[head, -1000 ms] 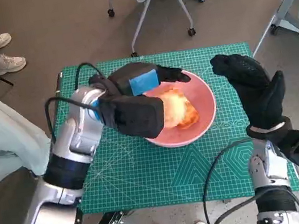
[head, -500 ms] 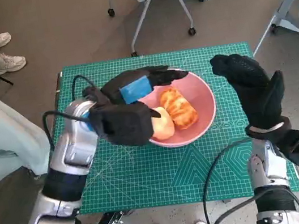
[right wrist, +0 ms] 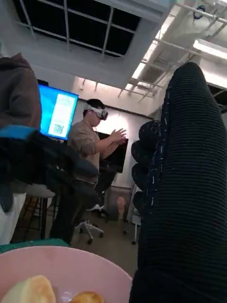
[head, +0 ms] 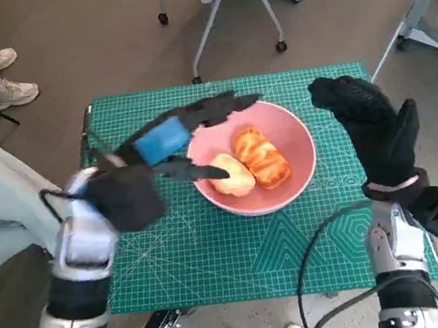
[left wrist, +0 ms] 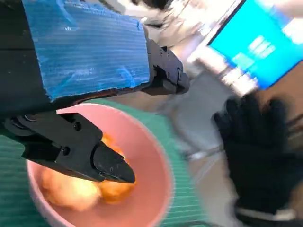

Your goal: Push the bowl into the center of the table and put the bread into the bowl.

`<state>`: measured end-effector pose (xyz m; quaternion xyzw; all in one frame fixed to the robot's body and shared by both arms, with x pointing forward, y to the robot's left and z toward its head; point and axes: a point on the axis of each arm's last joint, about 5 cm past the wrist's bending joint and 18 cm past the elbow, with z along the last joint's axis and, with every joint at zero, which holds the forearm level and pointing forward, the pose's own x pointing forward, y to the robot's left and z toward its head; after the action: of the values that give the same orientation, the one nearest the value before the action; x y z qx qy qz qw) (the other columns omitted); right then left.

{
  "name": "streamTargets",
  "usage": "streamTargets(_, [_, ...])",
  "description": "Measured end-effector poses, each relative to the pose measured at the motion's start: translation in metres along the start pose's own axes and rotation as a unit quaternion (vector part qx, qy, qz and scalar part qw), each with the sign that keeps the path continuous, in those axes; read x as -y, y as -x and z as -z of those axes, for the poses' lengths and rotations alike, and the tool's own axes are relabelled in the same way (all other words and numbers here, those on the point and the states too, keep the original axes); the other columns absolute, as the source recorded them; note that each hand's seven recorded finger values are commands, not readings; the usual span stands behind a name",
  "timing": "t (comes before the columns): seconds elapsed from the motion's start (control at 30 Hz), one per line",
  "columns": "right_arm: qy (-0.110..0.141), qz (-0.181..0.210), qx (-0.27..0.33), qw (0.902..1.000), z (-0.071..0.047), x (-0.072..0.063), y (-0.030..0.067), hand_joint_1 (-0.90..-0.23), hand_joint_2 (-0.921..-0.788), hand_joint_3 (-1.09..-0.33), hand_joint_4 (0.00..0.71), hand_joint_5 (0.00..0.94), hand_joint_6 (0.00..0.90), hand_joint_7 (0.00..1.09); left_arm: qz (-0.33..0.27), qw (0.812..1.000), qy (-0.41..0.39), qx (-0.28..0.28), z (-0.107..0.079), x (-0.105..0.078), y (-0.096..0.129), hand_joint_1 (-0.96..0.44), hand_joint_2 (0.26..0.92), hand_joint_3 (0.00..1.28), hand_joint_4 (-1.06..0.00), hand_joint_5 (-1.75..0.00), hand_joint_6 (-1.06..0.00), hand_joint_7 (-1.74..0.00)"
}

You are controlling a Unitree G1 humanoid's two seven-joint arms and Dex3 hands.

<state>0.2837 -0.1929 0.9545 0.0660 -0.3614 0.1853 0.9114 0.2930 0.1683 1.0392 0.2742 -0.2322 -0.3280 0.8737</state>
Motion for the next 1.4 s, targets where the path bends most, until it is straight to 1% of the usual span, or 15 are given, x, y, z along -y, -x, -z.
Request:
streamTargets(0.07, [0.002,-0.001,0.003,1.0000,-0.003,0.002,-0.0021,-0.669,-0.921,-0.794,0.148,0.005,0.025,0.51,-0.026,0.999,0.029,0.035,0.004,0.002,0.005,-0.19,0.883,0.08,-0.22,-0.03,-0.33,-0.03])
streamTargets(0.1, [0.004,-0.001,0.006,1.0000,-0.004,0.002,-0.0034,-0.670,-0.921,-0.792,0.149,0.005,0.028,0.50,-0.040,0.996,0.048,0.057,0.006,0.004,0.007,-0.20,0.839,0.17,-0.23,-0.06,-0.29,-0.15])
streamTargets(0.13, [0.005,-0.001,0.008,1.0000,-0.006,0.003,-0.0046,-0.671,-0.921,-0.790,0.151,0.006,0.031,0.50,-0.054,0.993,0.066,0.077,0.008,0.006,0.008,-0.23,0.782,0.28,-0.22,-0.10,-0.18,-0.37])
streamTargets(0.17, [0.005,-0.002,0.010,0.9999,-0.007,0.003,-0.0059,-0.672,-0.921,-0.788,0.153,0.006,0.035,0.50,-0.065,0.990,0.082,0.095,0.009,0.009,0.009,-0.25,0.733,0.39,-0.21,-0.15,-0.12,-0.52])
streamTargets(0.23, [0.007,-0.004,0.017,0.9998,-0.010,0.003,-0.0096,-0.672,-0.921,-0.784,0.156,0.005,0.052,0.47,-0.094,0.979,0.125,0.134,0.014,0.017,0.009,-0.31,0.708,0.46,-0.18,-0.21,-0.06,-0.64])
streamTargets(0.27, [0.008,-0.006,0.020,0.9997,-0.011,0.002,-0.0116,-0.672,-0.921,-0.781,0.158,0.005,0.060,0.46,-0.107,0.972,0.144,0.150,0.016,0.021,0.009,-0.36,0.729,0.46,-0.15,-0.24,-0.04,-0.68])
streamTargets(0.3, [0.008,-0.007,0.023,0.9997,-0.012,0.002,-0.0130,-0.672,-0.921,-0.779,0.158,0.004,0.063,0.46,-0.117,0.967,0.158,0.160,0.017,0.024,0.009,-0.38,0.739,0.45,-0.14,-0.26,-0.03,-0.69])
streamTargets(0.33, [0.009,-0.009,0.027,0.9996,-0.013,0.002,-0.0146,-0.673,-0.921,-0.778,0.159,0.004,0.067,0.45,-0.129,0.961,0.173,0.171,0.018,0.029,0.008,-0.43,0.787,0.41,-0.12,-0.27,-0.02,-0.70])
streamTargets(0.37, [0.010,-0.010,0.030,0.9995,-0.014,0.001,-0.0159,-0.673,-0.921,-0.777,0.160,0.004,0.069,0.45,-0.139,0.957,0.183,0.178,0.019,0.033,0.007,-0.45,0.806,0.38,-0.11,-0.28,-0.01,-0.70])
streamTargets(0.43, [0.012,-0.013,0.036,0.9992,-0.016,0.001,-0.0184,-0.673,-0.921,-0.776,0.161,0.004,0.074,0.44,-0.159,0.949,0.200,0.185,0.021,0.041,0.007,-0.52,0.874,0.32,-0.09,-0.28,-0.01,-0.69])
streamTargets(0.57, [0.014,-0.014,0.046,0.9988,-0.019,0.000,-0.0224,-0.673,-0.921,-0.782,0.161,0.003,0.081,0.44,-0.189,0.940,0.215,0.183,0.024,0.051,0.007,-0.59,0.911,0.32,-0.07,-0.26,0.00,-0.63])
streamTargets(0.77, [0.021,-0.015,0.057,0.9981,-0.022,-0.001,-0.0272,-0.674,-0.921,-0.794,0.165,0.004,0.086,0.44,-0.215,0.935,0.223,0.174,0.025,0.060,0.010,-0.59,0.920,0.36,-0.07,-0.22,0.00,-0.52])
streamTargets(0.97, [0.033,-0.021,0.062,0.9973,-0.024,-0.004,-0.0317,-0.671,-0.921,-0.804,0.170,0.006,0.085,0.46,-0.227,0.932,0.220,0.174,0.022,0.063,0.011,-0.59,0.921,0.38,-0.06,-0.17,0.00,-0.42])
streamTargets(1.13, [0.036,-0.025,0.064,0.9970,-0.025,-0.006,-0.0338,-0.666,-0.921,-0.807,0.170,0.005,0.081,0.47,-0.233,0.932,0.214,0.179,0.020,0.063,0.011,-0.59,0.921,0.39,-0.06,-0.15,0.00,-0.39])
streamTargets(1.4, [0.042,-0.022,0.071,0.9964,-0.029,-0.005,-0.0356,-0.652,-0.921,-0.805,0.183,0.010,0.085,0.49,-0.238,0.931,0.209,0.184,0.020,0.062,0.012,-0.59,0.921,0.42,-0.06,-0.13,0.00,-0.36])
